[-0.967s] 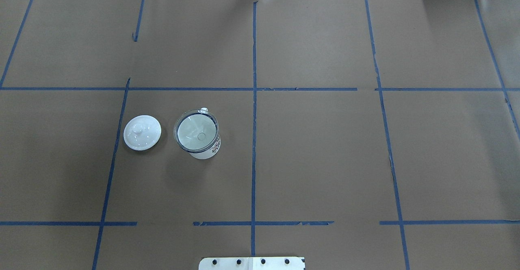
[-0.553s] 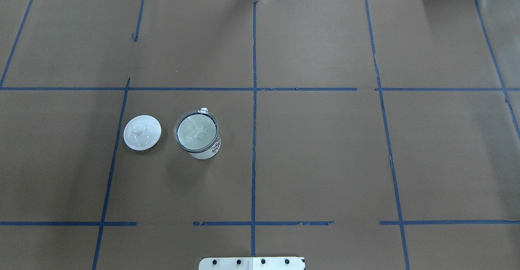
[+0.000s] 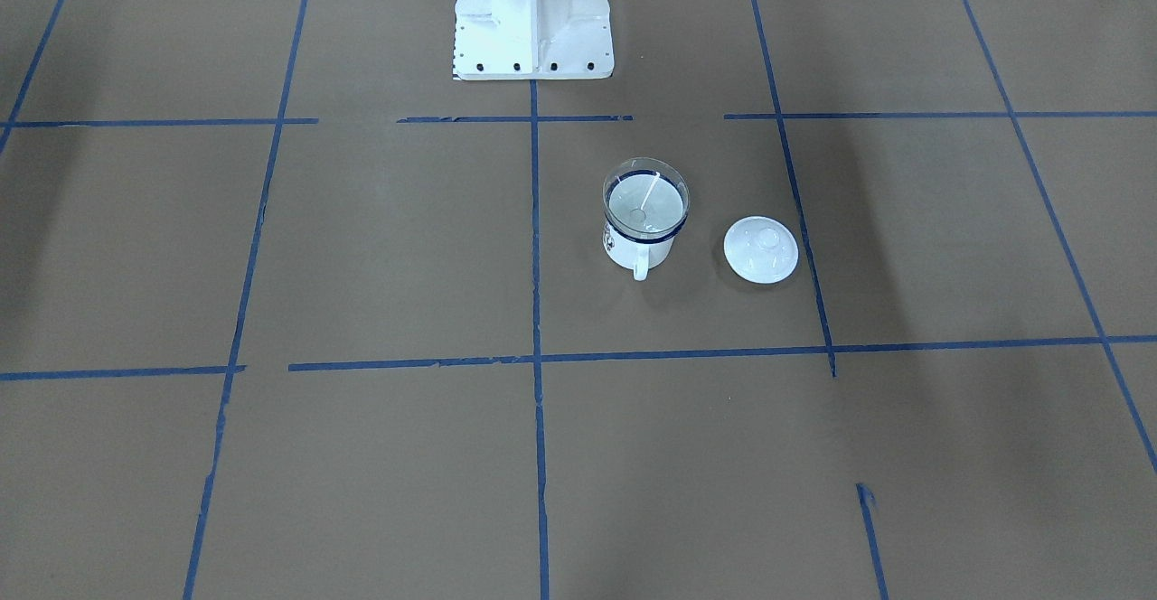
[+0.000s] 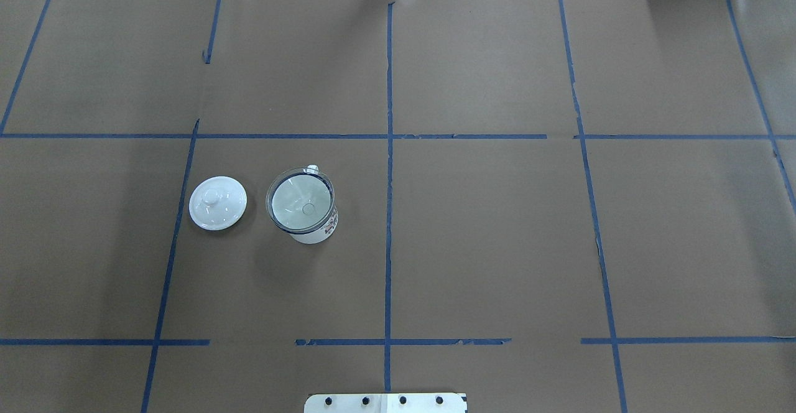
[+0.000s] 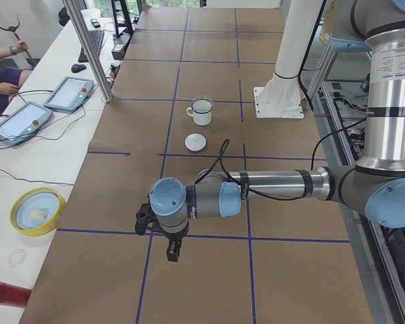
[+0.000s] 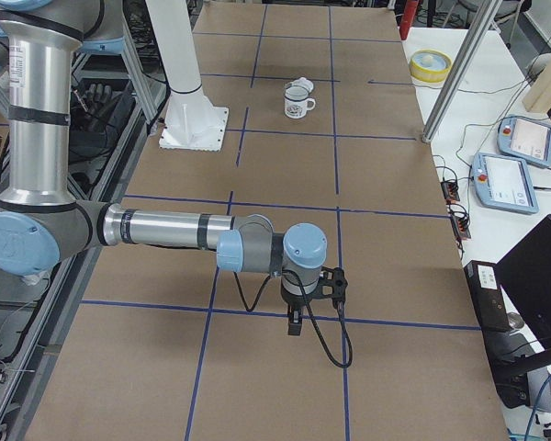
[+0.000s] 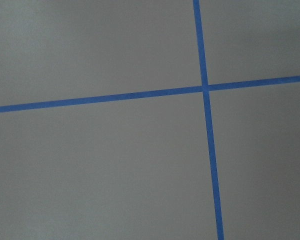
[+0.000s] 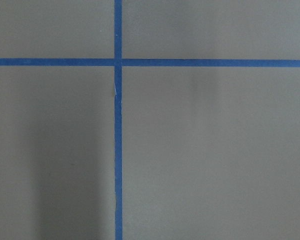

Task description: Place funnel on cup

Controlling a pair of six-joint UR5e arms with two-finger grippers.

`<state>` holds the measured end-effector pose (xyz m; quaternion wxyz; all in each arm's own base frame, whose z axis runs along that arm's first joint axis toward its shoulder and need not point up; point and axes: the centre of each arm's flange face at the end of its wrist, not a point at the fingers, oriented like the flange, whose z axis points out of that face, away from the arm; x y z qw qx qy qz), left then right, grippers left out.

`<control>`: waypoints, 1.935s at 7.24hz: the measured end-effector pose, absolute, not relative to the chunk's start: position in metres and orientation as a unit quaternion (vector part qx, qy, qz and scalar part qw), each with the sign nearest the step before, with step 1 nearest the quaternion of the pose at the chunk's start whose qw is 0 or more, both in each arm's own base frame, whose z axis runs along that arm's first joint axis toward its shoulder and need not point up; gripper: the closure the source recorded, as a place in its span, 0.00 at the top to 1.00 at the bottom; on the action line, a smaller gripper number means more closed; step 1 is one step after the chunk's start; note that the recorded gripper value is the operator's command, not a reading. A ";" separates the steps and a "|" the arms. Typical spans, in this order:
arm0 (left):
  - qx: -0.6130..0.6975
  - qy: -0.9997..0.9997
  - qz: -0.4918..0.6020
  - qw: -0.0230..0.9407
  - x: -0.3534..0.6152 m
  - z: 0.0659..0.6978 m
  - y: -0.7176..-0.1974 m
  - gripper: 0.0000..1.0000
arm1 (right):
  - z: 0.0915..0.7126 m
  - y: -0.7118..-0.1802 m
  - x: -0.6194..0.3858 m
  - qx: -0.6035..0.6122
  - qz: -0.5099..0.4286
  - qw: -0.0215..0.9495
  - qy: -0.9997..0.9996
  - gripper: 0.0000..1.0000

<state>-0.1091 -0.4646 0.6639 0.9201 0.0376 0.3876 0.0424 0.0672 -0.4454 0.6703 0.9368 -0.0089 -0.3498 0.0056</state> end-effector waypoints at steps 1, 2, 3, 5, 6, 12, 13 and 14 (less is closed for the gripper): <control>0.052 0.385 0.048 0.920 -0.108 0.644 -0.467 1.00 | 0.670 -0.445 0.067 -0.009 0.006 0.937 -0.350 1.00; 0.062 0.383 0.054 0.920 -0.106 0.626 -0.469 1.00 | 0.670 -0.445 0.067 -0.009 0.006 0.937 -0.350 1.00; 0.065 0.383 0.062 0.919 -0.101 0.615 -0.472 1.00 | 0.670 -0.445 0.067 -0.009 0.006 0.937 -0.350 1.00; 0.063 0.383 0.072 0.919 -0.091 0.609 -0.474 1.00 | 0.670 -0.445 0.067 -0.009 0.006 0.937 -0.350 1.00; 0.059 0.383 0.072 0.919 -0.090 0.613 -0.474 1.00 | 0.670 -0.445 0.067 -0.009 0.006 0.937 -0.350 1.00; 0.019 0.385 0.059 0.921 -0.088 0.658 -0.478 1.00 | 0.670 -0.445 0.067 -0.009 0.006 0.937 -0.350 1.00; 0.013 0.385 0.056 0.921 -0.088 0.668 -0.478 1.00 | 0.670 -0.445 0.067 -0.009 0.006 0.937 -0.350 1.00; 0.014 0.385 0.056 0.921 -0.089 0.668 -0.478 1.00 | 0.670 -0.445 0.067 -0.009 0.006 0.937 -0.350 1.00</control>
